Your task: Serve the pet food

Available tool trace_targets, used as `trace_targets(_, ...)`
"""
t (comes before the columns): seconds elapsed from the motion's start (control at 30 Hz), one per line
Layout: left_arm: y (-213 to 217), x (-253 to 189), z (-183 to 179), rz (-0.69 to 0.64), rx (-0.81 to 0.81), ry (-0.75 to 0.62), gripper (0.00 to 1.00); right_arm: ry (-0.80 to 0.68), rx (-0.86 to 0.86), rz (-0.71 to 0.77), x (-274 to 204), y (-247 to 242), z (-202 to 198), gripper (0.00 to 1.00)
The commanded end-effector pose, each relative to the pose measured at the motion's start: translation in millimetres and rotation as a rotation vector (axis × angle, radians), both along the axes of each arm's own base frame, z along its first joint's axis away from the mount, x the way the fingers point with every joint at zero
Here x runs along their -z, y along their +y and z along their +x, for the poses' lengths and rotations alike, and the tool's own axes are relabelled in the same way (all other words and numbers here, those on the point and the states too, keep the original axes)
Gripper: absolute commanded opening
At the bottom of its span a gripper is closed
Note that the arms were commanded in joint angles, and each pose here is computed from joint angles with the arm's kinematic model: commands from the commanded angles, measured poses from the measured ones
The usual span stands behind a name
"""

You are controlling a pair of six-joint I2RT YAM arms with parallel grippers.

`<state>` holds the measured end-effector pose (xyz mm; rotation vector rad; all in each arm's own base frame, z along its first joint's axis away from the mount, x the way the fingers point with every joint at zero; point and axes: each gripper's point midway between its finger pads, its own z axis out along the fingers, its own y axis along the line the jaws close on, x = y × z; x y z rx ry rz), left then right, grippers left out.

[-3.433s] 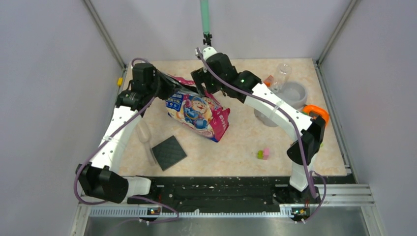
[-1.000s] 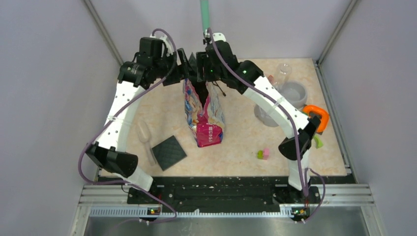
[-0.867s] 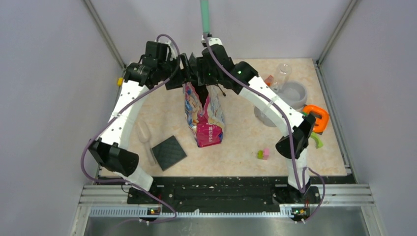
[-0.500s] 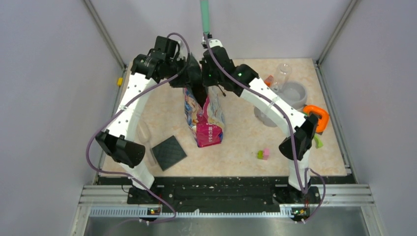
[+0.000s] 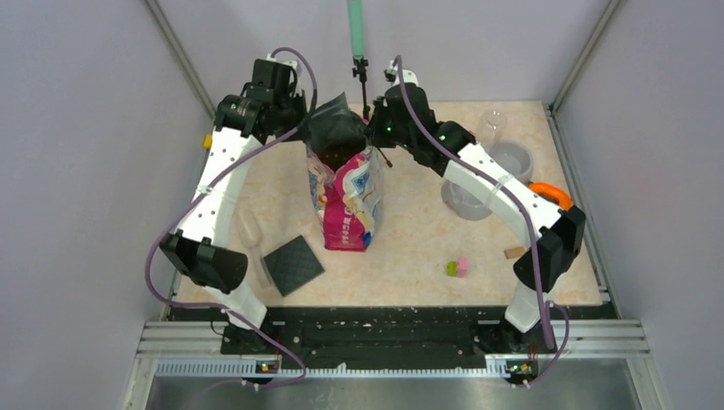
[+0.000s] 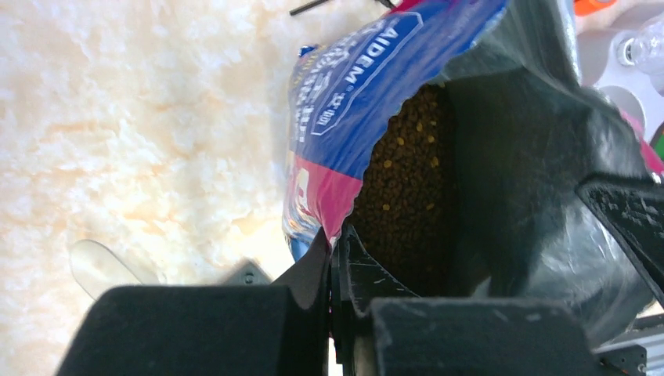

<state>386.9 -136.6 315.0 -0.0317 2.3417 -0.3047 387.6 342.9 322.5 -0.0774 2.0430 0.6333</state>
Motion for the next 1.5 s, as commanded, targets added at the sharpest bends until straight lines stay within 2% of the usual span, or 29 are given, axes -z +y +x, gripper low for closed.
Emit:
trace_targets(0.0,16.2,-122.0,61.4,-0.090,-0.028,-0.439,0.00,-0.150,0.003,0.224,-79.1,3.0,19.0,0.00)
trace_targets(0.13,16.0,-163.6,66.6,-0.199,-0.007,-0.545,0.00,-0.165,-0.057,0.311,-85.9,19.7,23.7,0.00)
trace_targets(0.23,14.0,-175.4,66.8,-0.255,0.023,-0.566,0.00,-0.140,-0.082,0.342,-82.6,31.1,25.9,0.00)
trace_targets(0.53,0.1,-116.1,50.3,-0.268,0.107,-0.398,0.00,-0.065,-0.019,0.310,-30.4,20.6,29.3,0.00)
trace_targets(0.73,8.4,-106.1,41.6,-0.222,0.087,-0.366,0.02,-0.086,-0.057,0.287,-40.6,25.5,30.9,0.00)
trace_targets(0.77,9.5,-105.9,40.9,-0.217,0.084,-0.365,0.10,-0.096,-0.058,0.279,-45.3,24.8,31.6,0.05)
trace_targets(0.8,10.0,-105.8,39.9,-0.213,0.083,-0.364,0.19,-0.108,-0.053,0.274,-51.6,23.5,32.8,0.14)
trace_targets(0.83,11.0,-105.0,39.2,-0.209,0.083,-0.360,0.30,-0.121,-0.054,0.267,-55.7,22.4,33.1,0.29)
trace_targets(0.9,11.6,-103.3,39.1,-0.203,0.082,-0.358,0.50,-0.149,-0.074,0.266,-64.0,23.2,31.6,0.49)
trace_targets(0.97,13.4,-98.2,41.3,-0.191,0.076,-0.353,0.62,-0.171,-0.112,0.264,-70.4,28.8,31.3,0.58)
trace_targets(1.07,13.9,-92.3,44.3,-0.183,0.071,-0.338,0.66,-0.155,-0.151,0.249,-70.0,38.8,33.7,0.62)
trace_targets(1.27,14.7,-101.7,37.9,-0.192,0.065,-0.340,0.67,-0.134,-0.197,0.260,-70.2,47.8,30.6,0.70)
trace_targets(1.43,20.9,-143.2,-4.7,-0.228,0.051,-0.402,0.69,-0.176,-0.212,0.117,-89.5,28.1,21.8,0.73)
trace_targets(1.47,27.4,-145.5,-13.9,-0.221,0.022,-0.417,0.72,-0.191,-0.201,0.084,-94.7,19.2,18.6,0.73)
